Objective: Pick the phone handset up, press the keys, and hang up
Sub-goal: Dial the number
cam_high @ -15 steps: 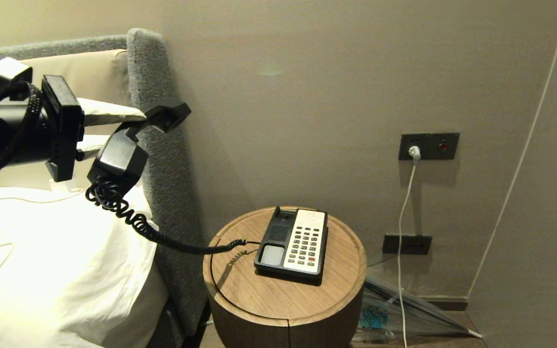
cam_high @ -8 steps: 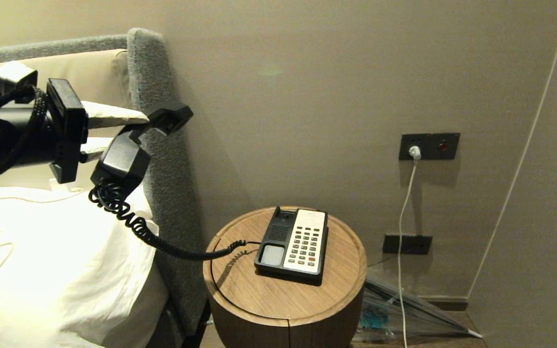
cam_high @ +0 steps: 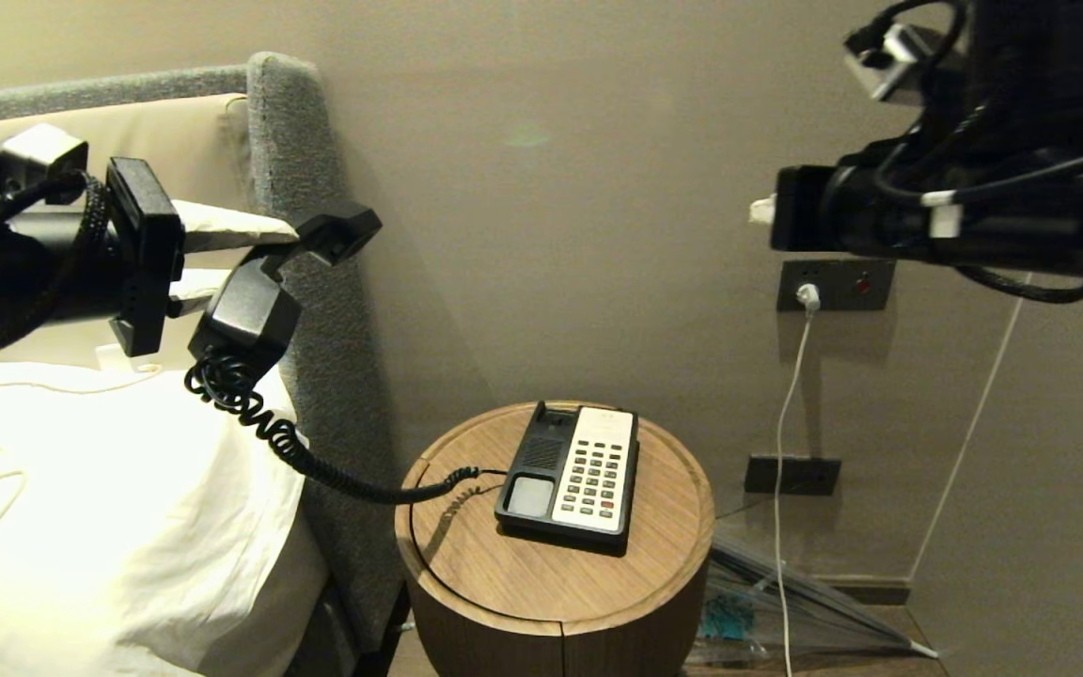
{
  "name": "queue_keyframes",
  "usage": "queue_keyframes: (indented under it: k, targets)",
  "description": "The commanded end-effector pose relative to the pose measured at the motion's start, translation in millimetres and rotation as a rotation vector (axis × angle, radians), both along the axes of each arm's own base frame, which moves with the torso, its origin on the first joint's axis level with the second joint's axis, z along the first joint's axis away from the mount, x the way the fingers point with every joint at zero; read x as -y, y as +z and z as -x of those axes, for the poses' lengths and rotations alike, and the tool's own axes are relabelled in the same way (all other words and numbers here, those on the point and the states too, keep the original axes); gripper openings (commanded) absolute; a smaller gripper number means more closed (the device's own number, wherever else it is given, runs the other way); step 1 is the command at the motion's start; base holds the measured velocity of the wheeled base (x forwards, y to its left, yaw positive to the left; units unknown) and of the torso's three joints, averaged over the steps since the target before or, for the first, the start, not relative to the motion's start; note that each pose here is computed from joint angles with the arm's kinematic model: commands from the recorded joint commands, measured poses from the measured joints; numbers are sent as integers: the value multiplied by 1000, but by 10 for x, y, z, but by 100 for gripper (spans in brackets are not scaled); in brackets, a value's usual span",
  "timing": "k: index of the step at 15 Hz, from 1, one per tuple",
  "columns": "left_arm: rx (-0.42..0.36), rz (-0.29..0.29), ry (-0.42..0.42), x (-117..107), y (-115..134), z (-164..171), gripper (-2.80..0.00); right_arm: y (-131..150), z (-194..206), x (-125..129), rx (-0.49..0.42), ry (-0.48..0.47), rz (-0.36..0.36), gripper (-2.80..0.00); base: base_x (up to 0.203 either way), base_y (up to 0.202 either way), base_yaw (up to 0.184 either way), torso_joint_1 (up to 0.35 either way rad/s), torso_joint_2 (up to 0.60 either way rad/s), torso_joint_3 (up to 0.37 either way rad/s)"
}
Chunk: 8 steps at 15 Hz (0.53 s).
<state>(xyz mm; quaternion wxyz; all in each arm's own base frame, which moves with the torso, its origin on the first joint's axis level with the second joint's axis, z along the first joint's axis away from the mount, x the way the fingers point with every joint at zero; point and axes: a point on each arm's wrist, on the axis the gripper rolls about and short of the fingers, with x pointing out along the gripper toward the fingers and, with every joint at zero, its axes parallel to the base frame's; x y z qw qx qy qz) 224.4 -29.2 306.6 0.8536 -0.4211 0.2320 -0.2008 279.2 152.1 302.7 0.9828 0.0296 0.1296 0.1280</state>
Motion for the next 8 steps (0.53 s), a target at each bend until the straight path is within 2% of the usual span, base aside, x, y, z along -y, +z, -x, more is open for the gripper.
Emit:
queue_keyframes:
  k: [1,5,7,8]
  targets:
    - [3,6,-1,3,-15,-30,-280,-488,-386,-508,-42,-1,51,-280,0,0,0,0,0,0]
    - [24,9,-1,5,-6,-53,-280,-832,-607,-716,-79,-5,80,-280,0,0,0,0,0,0]
    - [23,9,0,4,-15,-74,-280,-957,-702,-837,-56,7,50,-280,0,0,0,0,0,0]
    - [29,10,0,5,-15,-76,-280,-1029,-678,-876,-87,32,59,-280,0,0,0,0,0,0]
